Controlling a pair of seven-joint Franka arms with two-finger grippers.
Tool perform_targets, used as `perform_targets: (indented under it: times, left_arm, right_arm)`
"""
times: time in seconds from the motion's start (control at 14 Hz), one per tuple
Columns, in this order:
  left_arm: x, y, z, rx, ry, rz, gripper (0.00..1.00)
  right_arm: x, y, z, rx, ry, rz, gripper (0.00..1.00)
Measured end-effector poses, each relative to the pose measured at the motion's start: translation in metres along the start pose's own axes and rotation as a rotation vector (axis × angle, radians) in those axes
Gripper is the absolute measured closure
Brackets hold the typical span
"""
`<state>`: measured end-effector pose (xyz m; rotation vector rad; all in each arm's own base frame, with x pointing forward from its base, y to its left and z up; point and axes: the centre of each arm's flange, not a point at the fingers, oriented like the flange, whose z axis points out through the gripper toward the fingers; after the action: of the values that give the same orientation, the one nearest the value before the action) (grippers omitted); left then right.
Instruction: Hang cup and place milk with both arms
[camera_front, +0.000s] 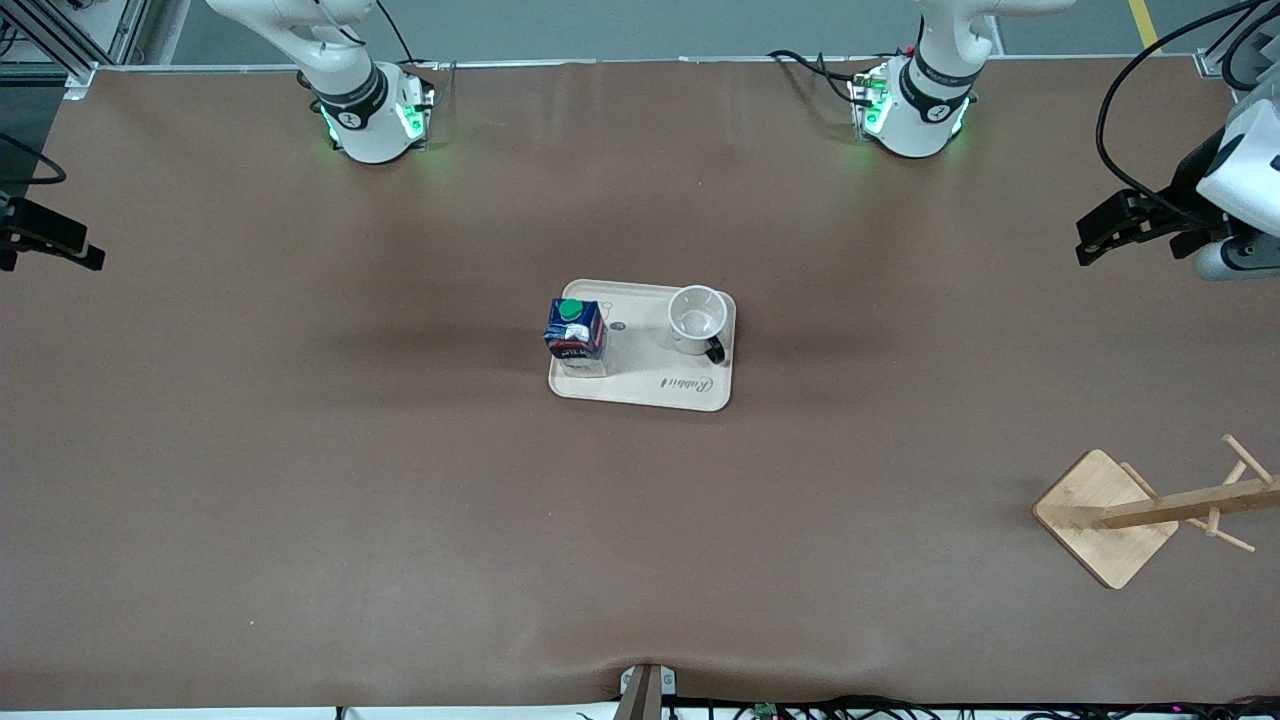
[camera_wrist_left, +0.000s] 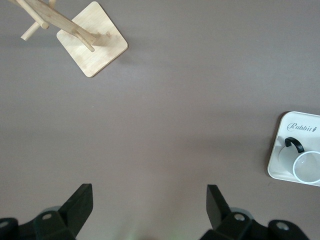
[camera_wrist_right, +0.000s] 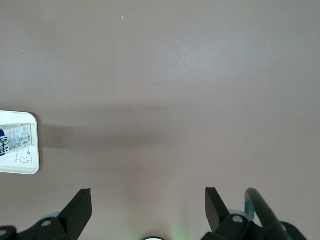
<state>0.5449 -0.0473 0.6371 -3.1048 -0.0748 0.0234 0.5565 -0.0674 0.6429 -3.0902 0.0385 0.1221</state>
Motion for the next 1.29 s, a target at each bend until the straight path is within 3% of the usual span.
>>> perform_targets:
  times: [0.5,0.64,0.86,1.29]
  left_arm:
    - [0.012,0.032,0.018,0.005,-0.03,0.05,0.0]
    - [0.017,0.074,0.042,0.012,-0.062,0.095,0.0]
    - [0.02,0.143,0.087,0.013,-0.057,0.137,0.0]
    - [-0.038,0.279,0.158,0.011,-0.031,0.093,0.0]
  right_arm:
    - [0.0,0.0,0.0,0.0,0.0,0.0,0.0]
    - [0.0,0.0,0.0,0.0,0.0,-0.001,0.0]
    - [0.0,-0.001,0.0,0.0,0.0,-0.001,0.0]
    - [0.0,-0.001,0.0,0.001,0.0,-0.002,0.0]
